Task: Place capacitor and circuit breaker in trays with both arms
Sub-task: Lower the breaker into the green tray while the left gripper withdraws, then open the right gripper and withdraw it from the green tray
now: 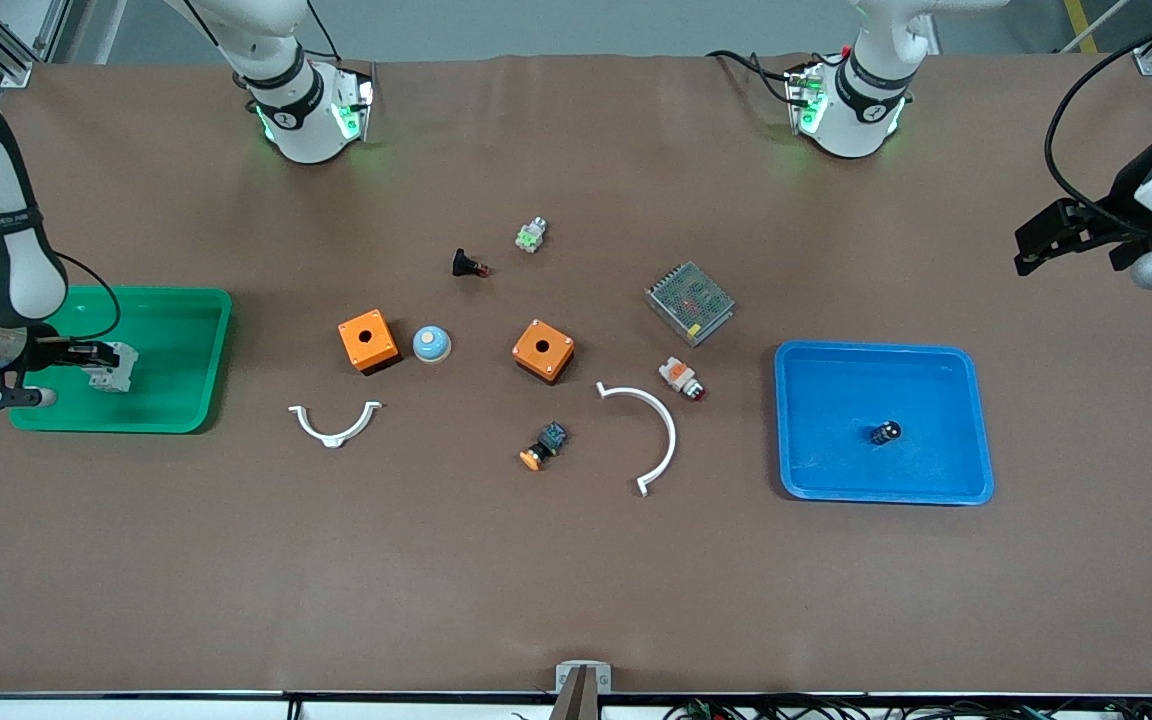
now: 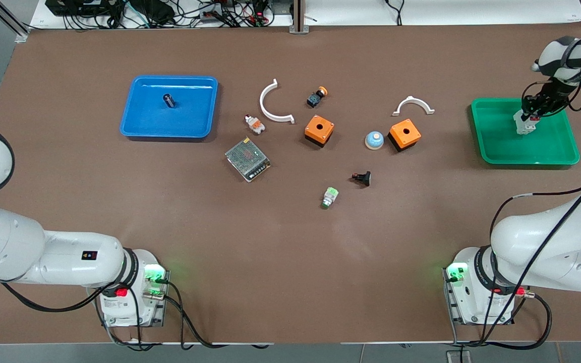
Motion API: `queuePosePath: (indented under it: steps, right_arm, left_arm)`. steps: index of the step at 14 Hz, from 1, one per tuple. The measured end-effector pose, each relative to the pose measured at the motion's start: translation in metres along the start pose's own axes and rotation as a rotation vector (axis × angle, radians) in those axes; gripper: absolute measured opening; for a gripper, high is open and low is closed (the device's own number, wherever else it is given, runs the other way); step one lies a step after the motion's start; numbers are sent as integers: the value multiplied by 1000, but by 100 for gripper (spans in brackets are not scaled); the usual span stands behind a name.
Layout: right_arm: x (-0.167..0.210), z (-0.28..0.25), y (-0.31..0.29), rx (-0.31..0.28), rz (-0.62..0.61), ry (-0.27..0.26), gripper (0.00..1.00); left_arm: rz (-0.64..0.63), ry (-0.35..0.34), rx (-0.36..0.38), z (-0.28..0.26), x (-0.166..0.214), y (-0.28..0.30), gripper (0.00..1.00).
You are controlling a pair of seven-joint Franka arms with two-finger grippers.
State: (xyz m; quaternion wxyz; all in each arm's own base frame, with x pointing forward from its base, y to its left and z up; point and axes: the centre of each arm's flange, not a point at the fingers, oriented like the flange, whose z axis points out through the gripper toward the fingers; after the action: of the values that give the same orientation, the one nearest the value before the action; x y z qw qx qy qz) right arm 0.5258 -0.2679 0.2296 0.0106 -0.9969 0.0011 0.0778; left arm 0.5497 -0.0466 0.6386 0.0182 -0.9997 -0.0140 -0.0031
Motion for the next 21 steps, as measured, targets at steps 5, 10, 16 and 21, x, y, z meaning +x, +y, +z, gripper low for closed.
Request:
queuePosePath:
  steps: [5, 10, 16, 21]
  right_arm:
    - [-7, 5, 1, 3, 5, -2, 56]
    - [1, -76, -40, 26, -32, -55, 100]
    - [6, -204, -185, -23, 122, -49, 99]
    - [-24, -280, -239, -27, 106, 8, 100]
  left_arm:
    - [1, 0, 1, -2, -6, 0, 100]
    - [24, -10, 3, 1, -16, 14, 100]
    - [29, 8, 4, 14, -36, 15, 100]
    - [37, 9, -25, -4, -48, 19, 100]
